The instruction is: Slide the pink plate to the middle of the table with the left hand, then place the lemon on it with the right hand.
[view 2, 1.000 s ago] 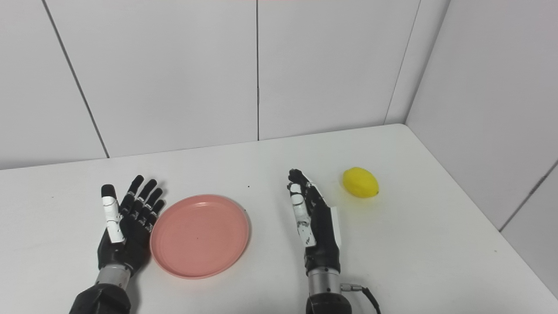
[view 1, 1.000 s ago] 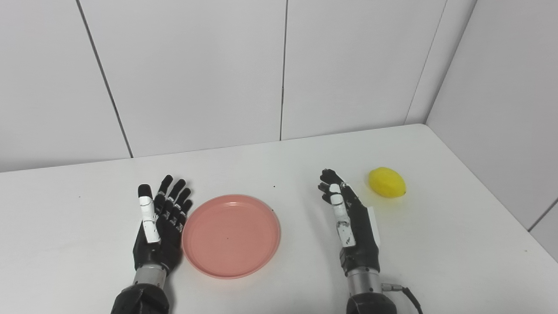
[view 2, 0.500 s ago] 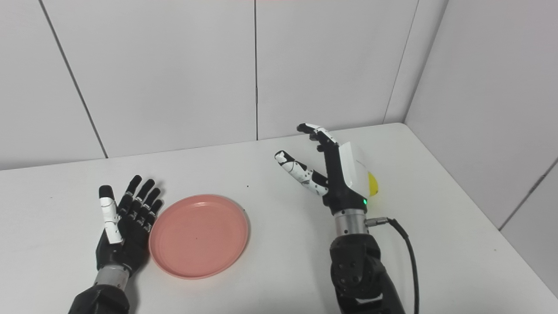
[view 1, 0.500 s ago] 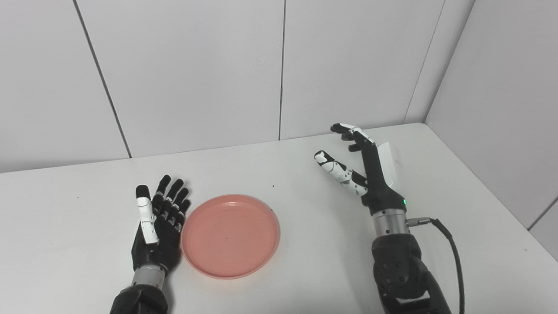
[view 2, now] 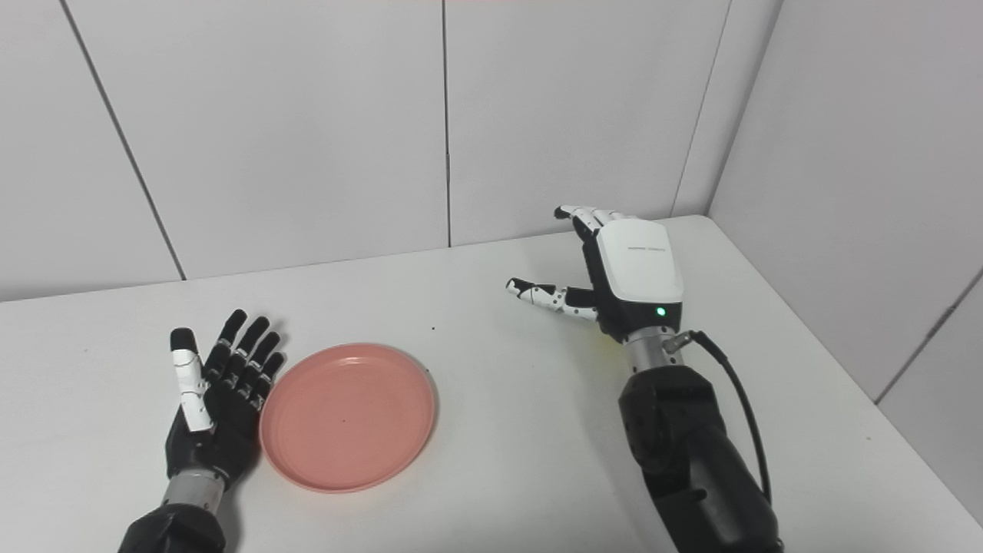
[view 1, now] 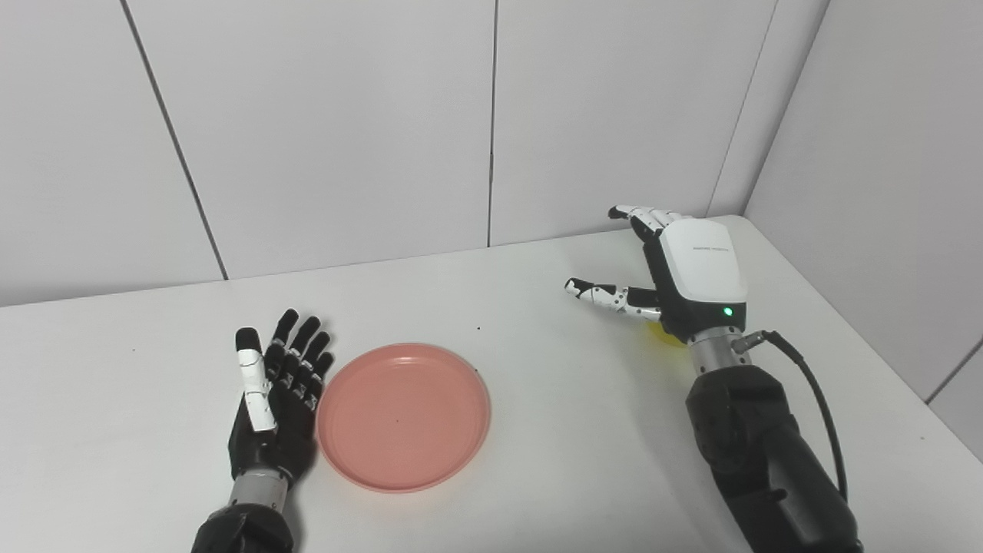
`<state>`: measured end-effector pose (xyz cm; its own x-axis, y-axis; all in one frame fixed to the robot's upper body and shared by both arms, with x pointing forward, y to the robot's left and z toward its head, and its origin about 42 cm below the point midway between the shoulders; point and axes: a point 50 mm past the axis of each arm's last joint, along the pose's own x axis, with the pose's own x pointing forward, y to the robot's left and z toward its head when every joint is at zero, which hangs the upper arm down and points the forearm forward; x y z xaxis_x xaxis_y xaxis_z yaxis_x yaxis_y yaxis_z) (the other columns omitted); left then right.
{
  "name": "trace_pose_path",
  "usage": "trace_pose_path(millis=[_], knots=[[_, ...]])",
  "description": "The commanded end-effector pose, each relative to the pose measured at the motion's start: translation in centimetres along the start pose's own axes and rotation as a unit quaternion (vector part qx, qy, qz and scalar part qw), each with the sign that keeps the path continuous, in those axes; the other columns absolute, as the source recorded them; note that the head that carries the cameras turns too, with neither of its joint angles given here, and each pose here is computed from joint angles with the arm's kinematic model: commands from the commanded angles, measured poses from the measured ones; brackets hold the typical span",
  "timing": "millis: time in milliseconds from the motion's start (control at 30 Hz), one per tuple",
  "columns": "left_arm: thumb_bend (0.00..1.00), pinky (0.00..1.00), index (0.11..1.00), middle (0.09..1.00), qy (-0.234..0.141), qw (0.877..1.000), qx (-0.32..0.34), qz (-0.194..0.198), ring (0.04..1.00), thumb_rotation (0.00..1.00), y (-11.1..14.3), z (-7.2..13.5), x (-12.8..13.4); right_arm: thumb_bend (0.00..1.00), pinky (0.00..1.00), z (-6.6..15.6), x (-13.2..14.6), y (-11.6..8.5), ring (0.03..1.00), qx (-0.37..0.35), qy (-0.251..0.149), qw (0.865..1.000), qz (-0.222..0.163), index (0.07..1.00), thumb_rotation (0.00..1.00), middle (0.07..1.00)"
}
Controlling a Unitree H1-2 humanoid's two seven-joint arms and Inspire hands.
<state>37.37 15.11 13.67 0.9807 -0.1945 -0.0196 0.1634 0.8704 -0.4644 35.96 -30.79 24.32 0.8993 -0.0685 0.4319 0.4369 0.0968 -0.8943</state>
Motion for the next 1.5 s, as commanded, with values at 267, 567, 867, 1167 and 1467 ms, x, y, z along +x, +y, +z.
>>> trace_pose_path(millis=[267, 567, 867, 1167, 1467], knots=[[0.82, 0.99, 0.929, 0.928, 0.036, 0.999, -0.002, 0.023, 0.945, 0.90, 0.9, -1.5, -0.9, 0.87, 0.61, -3.8, 2.2, -0.4, 0.679, -0.062, -0.002, 0.998, -0.024, 0.690, 0.74, 0.713], [0.82, 0.99, 0.933, 0.930, 0.035, 0.999, -0.001, 0.022, 0.946, 0.90, 0.7, -1.5, -0.9, 0.86, 0.61, -6.0, 2.7, 1.3, 0.677, -0.062, 0.024, 0.998, 0.021, 0.698, 0.73, 0.710], [0.82, 0.99, 0.931, 0.926, 0.035, 0.999, -0.004, 0.024, 0.944, 0.89, 0.7, -1.6, -1.0, 0.86, 0.55, -6.3, 3.5, 1.8, 0.659, -0.039, 0.040, 0.997, 0.048, 0.704, 0.75, 0.720], [0.82, 0.98, 0.936, 0.928, 0.035, 0.999, 0.001, 0.025, 0.945, 0.89, 0.8, -1.7, -1.0, 0.84, 0.52, -5.8, 4.0, 2.4, 0.630, -0.030, 0.046, 0.996, 0.067, 0.718, 0.75, 0.704], [0.83, 0.98, 0.944, 0.933, 0.037, 0.999, 0.001, 0.022, 0.948, 0.89, 0.7, -1.7, -1.1, 0.85, 0.51, -5.4, 3.2, 3.8, 0.616, -0.023, 0.054, 0.994, 0.090, 0.726, 0.74, 0.706]])
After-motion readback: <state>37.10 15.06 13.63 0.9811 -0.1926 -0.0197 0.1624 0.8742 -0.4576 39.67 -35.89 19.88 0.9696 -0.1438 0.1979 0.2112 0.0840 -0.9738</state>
